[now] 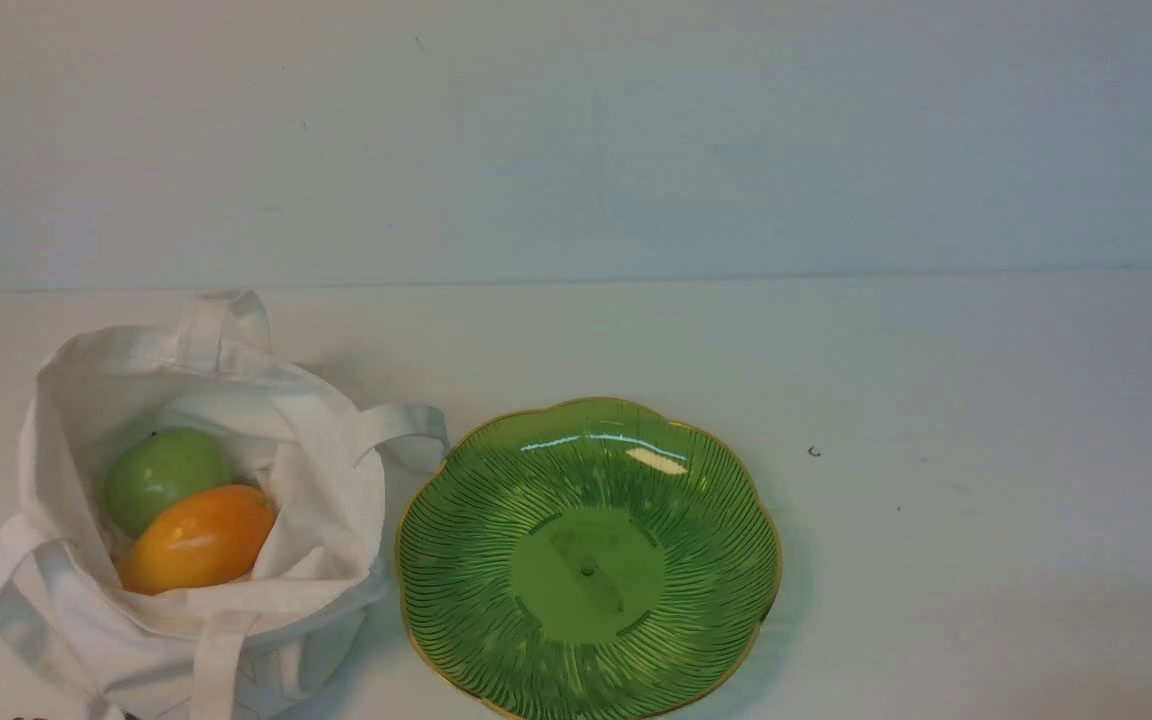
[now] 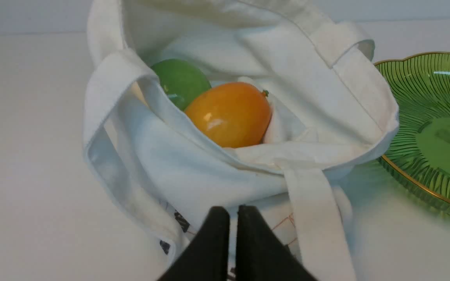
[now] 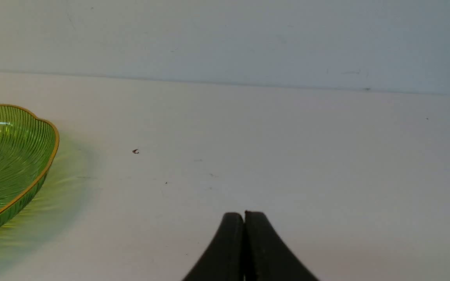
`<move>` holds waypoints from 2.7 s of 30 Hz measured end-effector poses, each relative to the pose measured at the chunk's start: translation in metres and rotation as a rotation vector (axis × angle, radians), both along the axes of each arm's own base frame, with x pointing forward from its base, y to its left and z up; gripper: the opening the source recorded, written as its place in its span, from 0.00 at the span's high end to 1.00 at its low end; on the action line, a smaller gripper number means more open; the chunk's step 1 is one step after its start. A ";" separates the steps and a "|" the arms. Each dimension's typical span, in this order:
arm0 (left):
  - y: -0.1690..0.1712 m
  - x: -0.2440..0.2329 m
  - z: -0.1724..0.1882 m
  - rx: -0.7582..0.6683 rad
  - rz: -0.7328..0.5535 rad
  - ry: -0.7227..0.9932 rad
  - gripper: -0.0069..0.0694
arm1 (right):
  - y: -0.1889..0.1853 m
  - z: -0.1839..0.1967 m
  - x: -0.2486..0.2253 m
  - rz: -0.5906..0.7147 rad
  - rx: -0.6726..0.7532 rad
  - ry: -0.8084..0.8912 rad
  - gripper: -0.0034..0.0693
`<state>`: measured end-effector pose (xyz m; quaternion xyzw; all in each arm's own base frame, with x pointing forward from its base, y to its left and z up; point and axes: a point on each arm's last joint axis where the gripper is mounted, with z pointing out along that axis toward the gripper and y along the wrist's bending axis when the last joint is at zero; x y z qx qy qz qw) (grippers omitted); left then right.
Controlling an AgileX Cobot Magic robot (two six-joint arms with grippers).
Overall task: Take the fruit out of the cloth bag on the white table and place them on a plate.
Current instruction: 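Reach into the cloth bag and grasp the fruit inside with the left gripper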
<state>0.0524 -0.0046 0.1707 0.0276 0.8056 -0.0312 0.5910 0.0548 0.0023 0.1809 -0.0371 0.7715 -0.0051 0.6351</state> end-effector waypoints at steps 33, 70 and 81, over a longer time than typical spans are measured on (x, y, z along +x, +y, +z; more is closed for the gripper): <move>0.000 0.000 0.000 0.000 0.000 0.001 0.89 | 0.000 0.000 0.000 0.000 0.000 0.000 0.97; -0.033 0.033 0.123 -0.484 -0.110 0.458 0.89 | 0.000 0.000 0.000 0.000 0.000 0.000 0.97; -0.028 0.183 0.130 0.008 -0.084 1.004 0.89 | 0.000 0.000 0.000 0.000 0.000 0.000 0.97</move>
